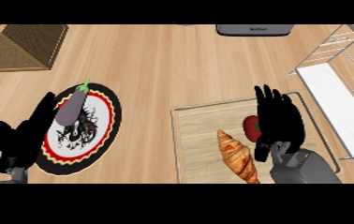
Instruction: Pick the tomato from the tray and place it in the tiered shelf
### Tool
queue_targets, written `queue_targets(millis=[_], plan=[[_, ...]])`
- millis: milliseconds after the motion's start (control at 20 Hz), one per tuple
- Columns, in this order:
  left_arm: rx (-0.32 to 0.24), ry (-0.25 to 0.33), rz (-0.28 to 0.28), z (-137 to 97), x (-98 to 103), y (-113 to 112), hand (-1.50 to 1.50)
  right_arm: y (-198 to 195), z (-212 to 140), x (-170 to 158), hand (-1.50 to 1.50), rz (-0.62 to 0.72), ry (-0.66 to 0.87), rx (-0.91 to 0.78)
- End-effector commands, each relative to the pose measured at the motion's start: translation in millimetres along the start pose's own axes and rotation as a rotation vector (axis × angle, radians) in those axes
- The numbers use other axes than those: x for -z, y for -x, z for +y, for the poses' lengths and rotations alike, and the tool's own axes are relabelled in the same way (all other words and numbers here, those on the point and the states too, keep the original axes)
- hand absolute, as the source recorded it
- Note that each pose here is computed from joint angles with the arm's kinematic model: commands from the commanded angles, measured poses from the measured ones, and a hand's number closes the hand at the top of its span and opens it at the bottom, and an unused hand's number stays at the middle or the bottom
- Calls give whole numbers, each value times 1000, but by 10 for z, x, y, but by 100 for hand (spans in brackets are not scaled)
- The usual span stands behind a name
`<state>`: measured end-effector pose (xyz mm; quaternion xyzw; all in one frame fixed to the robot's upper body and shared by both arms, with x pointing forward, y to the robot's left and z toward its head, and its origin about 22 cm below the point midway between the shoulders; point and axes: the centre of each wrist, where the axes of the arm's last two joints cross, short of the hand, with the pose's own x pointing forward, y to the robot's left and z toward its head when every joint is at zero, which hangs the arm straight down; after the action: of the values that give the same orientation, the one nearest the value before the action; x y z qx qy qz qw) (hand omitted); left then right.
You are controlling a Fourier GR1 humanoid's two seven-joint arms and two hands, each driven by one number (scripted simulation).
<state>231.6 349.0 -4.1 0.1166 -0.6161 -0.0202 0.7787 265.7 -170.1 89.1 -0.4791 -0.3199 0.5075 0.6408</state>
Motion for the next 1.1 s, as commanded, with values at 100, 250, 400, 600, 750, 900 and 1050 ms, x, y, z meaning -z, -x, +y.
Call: queue_targets(millis=[100, 250, 400, 600, 750, 900, 1050], plan=[[-7, -1, 14, 48, 67, 29, 0, 143, 53, 63, -150, 43, -3, -25], [10, 4, -9, -142, -17, -116, 0, 202, 318, 254, -150, 43, 3, -5], [-3, -13, 5, -105, -98, -13, 0, 27, 263, 263, -150, 40, -11, -19], [5, 0, -4, -131, 25, 19, 0, 253, 375, 485, -150, 46, -29, 1], [-4, 9, 8, 60, 34, -71, 0, 121, 386, 461, 150, 45, -45, 26], [-3, 6, -9, -124, -206, 47, 0, 194, 408, 417, 150, 14, -55, 16], [3, -9, -6, 64, 183, -140, 0, 160, 630, 317, 150, -12, -23, -46]])
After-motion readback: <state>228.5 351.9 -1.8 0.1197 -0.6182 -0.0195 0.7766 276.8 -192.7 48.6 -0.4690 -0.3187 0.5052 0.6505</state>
